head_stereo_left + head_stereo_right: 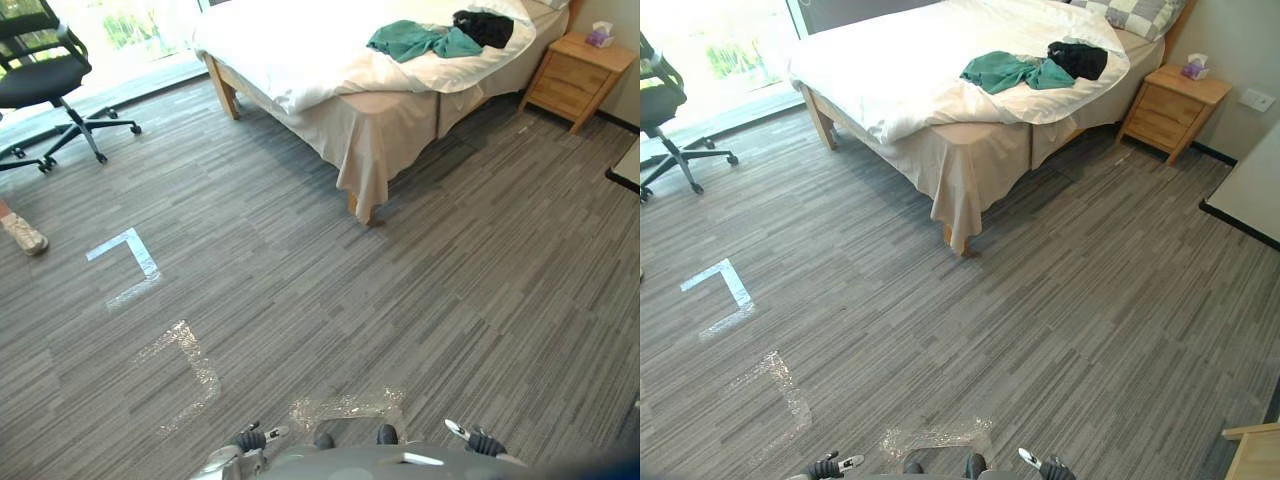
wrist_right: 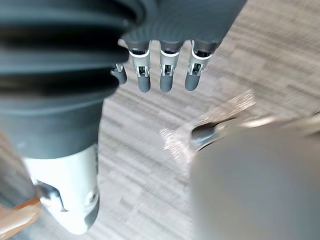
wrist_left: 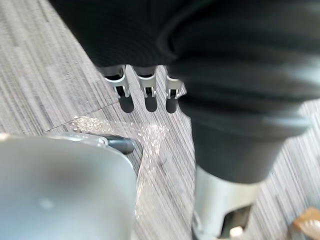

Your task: Tidy the bed and pick cloth on bed and put in laundry

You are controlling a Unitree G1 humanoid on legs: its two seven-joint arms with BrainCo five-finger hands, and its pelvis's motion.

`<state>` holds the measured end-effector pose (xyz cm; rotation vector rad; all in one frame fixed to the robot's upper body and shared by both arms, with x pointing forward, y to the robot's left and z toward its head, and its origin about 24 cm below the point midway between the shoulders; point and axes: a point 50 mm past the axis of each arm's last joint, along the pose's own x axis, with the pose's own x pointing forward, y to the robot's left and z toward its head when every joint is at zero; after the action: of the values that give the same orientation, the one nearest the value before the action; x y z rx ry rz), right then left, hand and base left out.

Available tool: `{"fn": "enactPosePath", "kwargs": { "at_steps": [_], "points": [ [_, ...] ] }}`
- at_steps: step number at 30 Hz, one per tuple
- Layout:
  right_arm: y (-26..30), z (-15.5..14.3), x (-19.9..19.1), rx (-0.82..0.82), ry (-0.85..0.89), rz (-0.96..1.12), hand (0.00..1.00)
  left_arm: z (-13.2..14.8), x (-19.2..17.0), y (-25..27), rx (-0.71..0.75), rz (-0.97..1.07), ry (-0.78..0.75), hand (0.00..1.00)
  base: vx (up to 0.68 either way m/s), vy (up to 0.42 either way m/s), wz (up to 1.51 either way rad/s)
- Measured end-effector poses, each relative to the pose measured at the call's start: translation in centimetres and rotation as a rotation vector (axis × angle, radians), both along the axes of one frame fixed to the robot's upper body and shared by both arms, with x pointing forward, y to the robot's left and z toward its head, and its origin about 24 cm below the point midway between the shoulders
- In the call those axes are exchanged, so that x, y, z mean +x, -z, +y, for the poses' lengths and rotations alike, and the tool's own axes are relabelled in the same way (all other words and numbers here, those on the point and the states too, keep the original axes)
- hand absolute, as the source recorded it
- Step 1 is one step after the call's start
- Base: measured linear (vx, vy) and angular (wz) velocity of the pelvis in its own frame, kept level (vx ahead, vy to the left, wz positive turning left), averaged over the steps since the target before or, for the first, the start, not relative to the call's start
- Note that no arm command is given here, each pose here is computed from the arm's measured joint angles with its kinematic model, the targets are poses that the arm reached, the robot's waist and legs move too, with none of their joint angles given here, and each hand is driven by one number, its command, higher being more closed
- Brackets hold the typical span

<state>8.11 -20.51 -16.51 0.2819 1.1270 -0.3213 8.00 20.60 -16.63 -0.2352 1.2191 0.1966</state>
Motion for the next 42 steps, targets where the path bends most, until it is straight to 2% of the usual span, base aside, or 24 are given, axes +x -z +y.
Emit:
{"fn": "enactPosePath", "kwargs": {
  "at_steps": [6, 23, 30, 36, 42],
  "points": [
    [-0.2, 1.5, 2.1, 0.037, -0.04, -0.049, 0.0, -2.6, 1.8, 0.0, -0.081, -0.032, 0.078, 0.0, 0.01, 0.007, 0.03],
    [-0.2, 1.6, 2.0, 0.04, -0.052, -0.046, 0.0, -2.9, 2.1, -0.1, -0.062, -0.01, 0.148, 0.0, -0.01, -0.002, -0.03],
    [-0.6, 1.7, 3.5, 0.027, -0.069, -0.075, 0.0, -2.6, 3.8, -0.4, 0.022, 0.009, 0.22, 0.0, -0.02, -0.011, -0.1],
    [-0.8, 1.8, 4.0, 0.075, 0.054, -0.101, 0.0, -2.3, 4.5, -0.6, 0.055, 0.009, 0.238, 0.0, -0.02, -0.019, -0.31],
    [-1.3, 0.8, 4.6, 0.11, 0.211, -0.165, 0.0, -3.6, 6.5, -1.2, 0.028, -0.065, 0.203, 0.0, -0.03, -0.035, -0.41]
  ]
}}
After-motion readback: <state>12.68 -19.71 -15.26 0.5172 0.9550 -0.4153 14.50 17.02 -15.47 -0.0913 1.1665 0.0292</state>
